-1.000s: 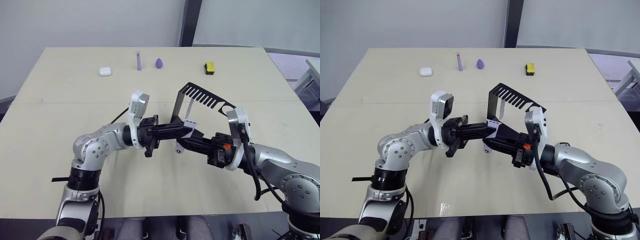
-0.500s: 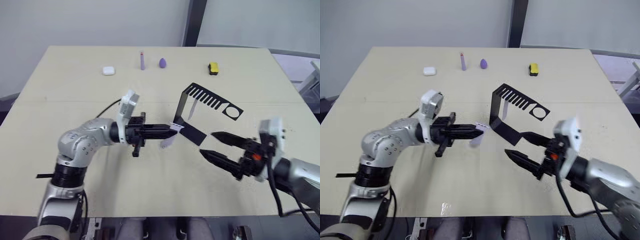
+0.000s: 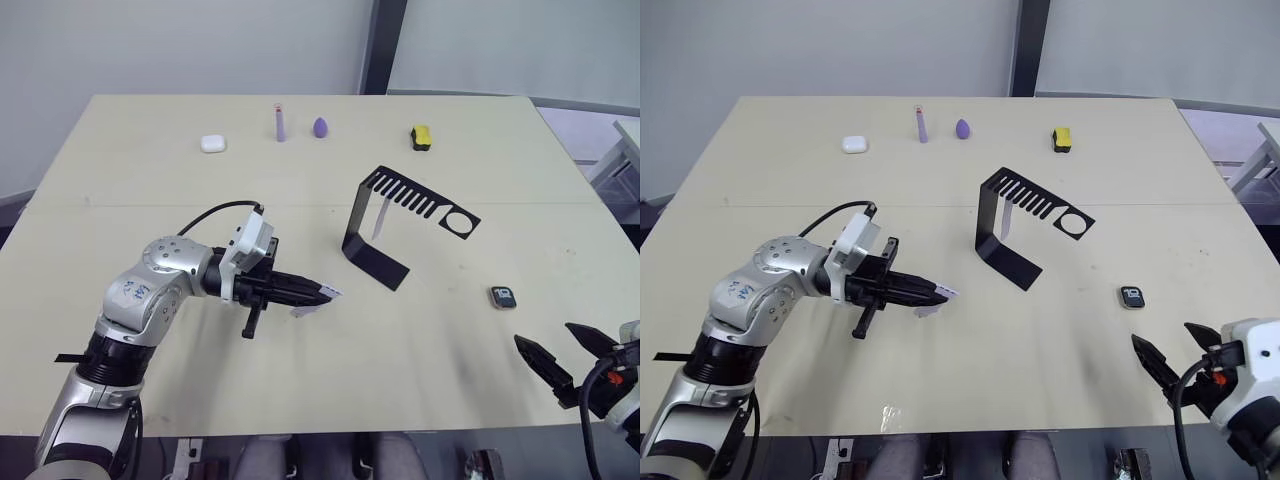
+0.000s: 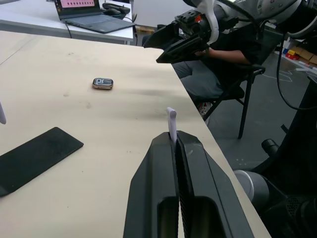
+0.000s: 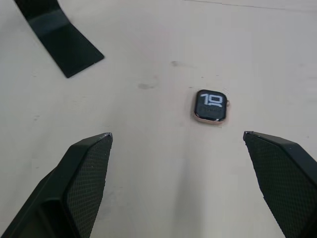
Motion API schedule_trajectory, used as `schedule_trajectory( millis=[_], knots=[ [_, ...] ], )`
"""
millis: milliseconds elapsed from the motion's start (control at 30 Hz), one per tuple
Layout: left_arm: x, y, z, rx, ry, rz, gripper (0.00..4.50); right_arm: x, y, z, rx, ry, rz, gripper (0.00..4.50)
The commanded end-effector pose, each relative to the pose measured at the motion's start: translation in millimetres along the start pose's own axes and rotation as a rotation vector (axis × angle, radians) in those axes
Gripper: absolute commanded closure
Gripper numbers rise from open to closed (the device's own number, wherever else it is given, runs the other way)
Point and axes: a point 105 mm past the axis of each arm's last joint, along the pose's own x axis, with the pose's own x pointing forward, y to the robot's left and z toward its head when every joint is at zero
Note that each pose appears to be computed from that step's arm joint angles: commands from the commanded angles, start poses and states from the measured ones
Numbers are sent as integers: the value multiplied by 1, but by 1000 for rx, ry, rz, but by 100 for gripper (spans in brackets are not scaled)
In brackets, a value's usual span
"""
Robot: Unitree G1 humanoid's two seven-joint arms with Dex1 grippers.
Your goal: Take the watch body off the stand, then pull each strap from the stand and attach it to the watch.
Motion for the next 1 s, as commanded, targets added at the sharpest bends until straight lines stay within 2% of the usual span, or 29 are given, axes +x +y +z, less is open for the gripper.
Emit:
schedule_trajectory(
  millis=[33, 200, 300, 467, 933, 1000],
  knots=[
    [9, -6, 8, 49, -19, -28, 450, 17, -11, -8, 2, -1, -47, 2],
    [13, -6, 14, 54, -48, -6, 450, 51, -20, -20, 25, -23, -122, 2],
    [13, -7, 15, 54, -58, 9, 450, 66, -26, -23, 67, -41, -189, 2],
    [10, -8, 14, 38, -58, 41, 450, 85, -24, -30, 56, -29, -213, 2],
    [11, -12, 15, 13, -74, 62, 450, 98, -30, -41, 59, -4, -227, 2],
    [11, -12, 15, 15, -73, 66, 450, 98, -31, -41, 70, -5, -231, 54]
  ],
)
